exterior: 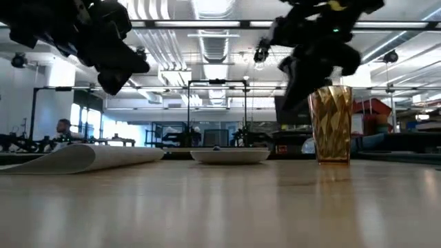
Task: Set table place
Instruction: Adjust the cup
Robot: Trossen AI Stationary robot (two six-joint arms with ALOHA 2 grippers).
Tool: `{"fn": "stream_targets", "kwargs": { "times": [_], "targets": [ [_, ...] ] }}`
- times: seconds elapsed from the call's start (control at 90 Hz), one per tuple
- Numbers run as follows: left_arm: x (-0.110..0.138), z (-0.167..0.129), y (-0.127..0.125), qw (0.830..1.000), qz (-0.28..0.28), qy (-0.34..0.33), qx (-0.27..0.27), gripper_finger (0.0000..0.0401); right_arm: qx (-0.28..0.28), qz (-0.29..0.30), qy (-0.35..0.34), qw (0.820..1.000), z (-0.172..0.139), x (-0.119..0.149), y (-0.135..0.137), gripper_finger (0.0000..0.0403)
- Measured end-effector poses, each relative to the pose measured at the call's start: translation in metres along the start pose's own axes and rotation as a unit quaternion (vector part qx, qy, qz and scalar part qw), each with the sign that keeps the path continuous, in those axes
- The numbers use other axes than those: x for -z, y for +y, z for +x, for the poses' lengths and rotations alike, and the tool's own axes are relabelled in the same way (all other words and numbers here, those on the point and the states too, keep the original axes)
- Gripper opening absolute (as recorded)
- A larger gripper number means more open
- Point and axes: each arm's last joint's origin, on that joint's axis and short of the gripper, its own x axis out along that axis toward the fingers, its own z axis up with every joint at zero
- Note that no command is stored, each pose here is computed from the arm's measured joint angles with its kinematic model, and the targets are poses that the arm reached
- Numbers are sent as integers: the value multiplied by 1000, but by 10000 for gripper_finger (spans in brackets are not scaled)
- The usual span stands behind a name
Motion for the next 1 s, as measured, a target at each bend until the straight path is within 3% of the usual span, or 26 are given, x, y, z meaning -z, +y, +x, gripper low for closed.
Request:
{"fn": "stream_targets", "kwargs": {
  "times": [0.3,0.444,0.689,1.0],
  "targets": [
    [-2,0,0,1000,16,-18,-17,0,-1,64,7,998,-9,41,13,2],
    [-2,1,1,999,31,-19,-25,0,80,64,10,995,-1,52,10,2],
    [-1,1,2,999,31,-16,-31,0,207,82,24,975,10,68,-7,2],
    [7,9,4,998,35,12,-43,0,244,99,50,964,17,81,-23,2]
  ]
}}
